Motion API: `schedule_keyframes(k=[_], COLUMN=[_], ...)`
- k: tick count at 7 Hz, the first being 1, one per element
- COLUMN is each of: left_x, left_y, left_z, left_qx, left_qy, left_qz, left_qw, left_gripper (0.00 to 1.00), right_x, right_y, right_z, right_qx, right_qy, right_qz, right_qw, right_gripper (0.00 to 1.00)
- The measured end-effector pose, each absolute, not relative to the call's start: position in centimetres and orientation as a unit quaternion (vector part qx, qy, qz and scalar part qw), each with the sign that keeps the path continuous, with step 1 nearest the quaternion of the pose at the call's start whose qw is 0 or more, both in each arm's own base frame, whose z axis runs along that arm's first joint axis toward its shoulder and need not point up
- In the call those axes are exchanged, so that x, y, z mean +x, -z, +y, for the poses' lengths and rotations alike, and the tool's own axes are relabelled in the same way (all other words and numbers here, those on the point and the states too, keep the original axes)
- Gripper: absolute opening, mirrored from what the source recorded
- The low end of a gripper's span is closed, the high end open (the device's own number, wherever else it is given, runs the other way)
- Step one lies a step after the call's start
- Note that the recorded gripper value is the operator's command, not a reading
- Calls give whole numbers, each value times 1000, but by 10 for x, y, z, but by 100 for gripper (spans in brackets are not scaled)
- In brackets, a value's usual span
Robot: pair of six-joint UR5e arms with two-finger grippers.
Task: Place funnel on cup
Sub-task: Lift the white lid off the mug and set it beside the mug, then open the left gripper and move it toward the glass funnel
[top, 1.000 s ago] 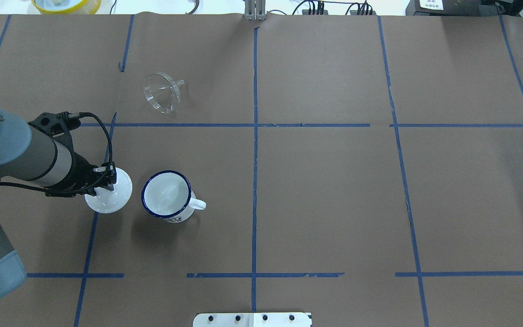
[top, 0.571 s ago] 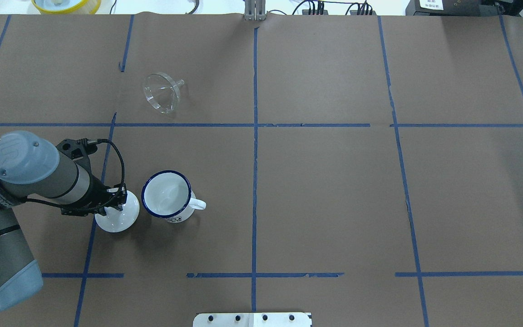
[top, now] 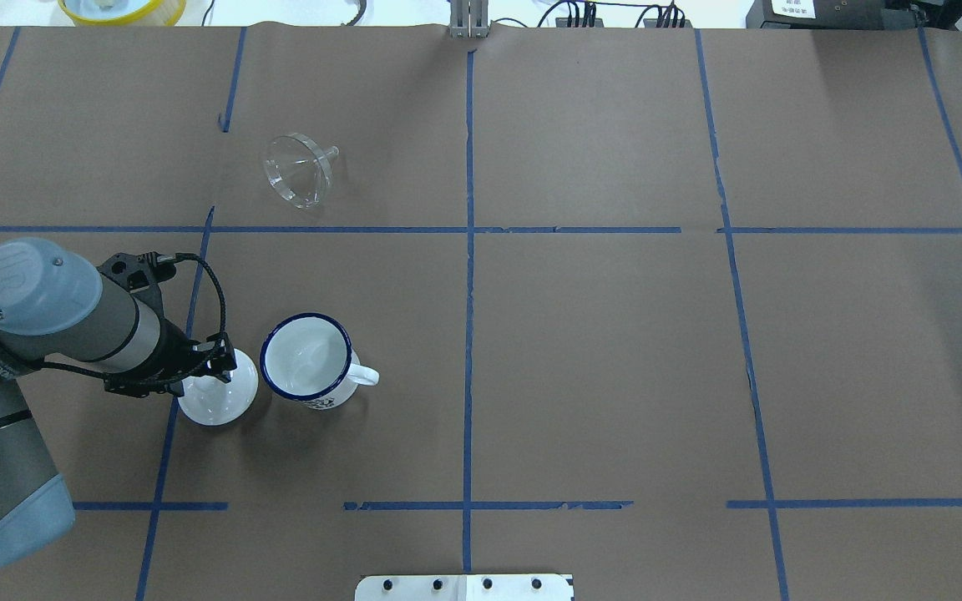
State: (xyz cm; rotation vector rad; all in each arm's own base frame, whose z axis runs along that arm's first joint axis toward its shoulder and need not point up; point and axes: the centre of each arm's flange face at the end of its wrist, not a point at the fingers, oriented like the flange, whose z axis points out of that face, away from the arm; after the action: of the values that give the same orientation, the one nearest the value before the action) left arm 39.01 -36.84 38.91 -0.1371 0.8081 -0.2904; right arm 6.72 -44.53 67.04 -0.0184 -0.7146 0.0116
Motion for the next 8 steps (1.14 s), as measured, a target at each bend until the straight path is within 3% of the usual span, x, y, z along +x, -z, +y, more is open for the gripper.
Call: schedule_keyframes(k=[2,4,8], left_x=[368,322,327], left_y=[-383,-368,-361], left_z=[-376,-426,-536], left_qx=[-62,-43,-28], left_qy=[155,220,413], left_qz=[397,417,556], left_qw=[903,881,721], left_gripper=[100,100,100], right_x=[67,67,67], right_y=[-670,-671,-670], right_z=[-445,-445,-445], right_qx=[-9,-9,-9], right_qy=[-6,-6,-6], right_qz=[-350,-350,-350], right_qw=[937,937,937], right_gripper=[100,100,100])
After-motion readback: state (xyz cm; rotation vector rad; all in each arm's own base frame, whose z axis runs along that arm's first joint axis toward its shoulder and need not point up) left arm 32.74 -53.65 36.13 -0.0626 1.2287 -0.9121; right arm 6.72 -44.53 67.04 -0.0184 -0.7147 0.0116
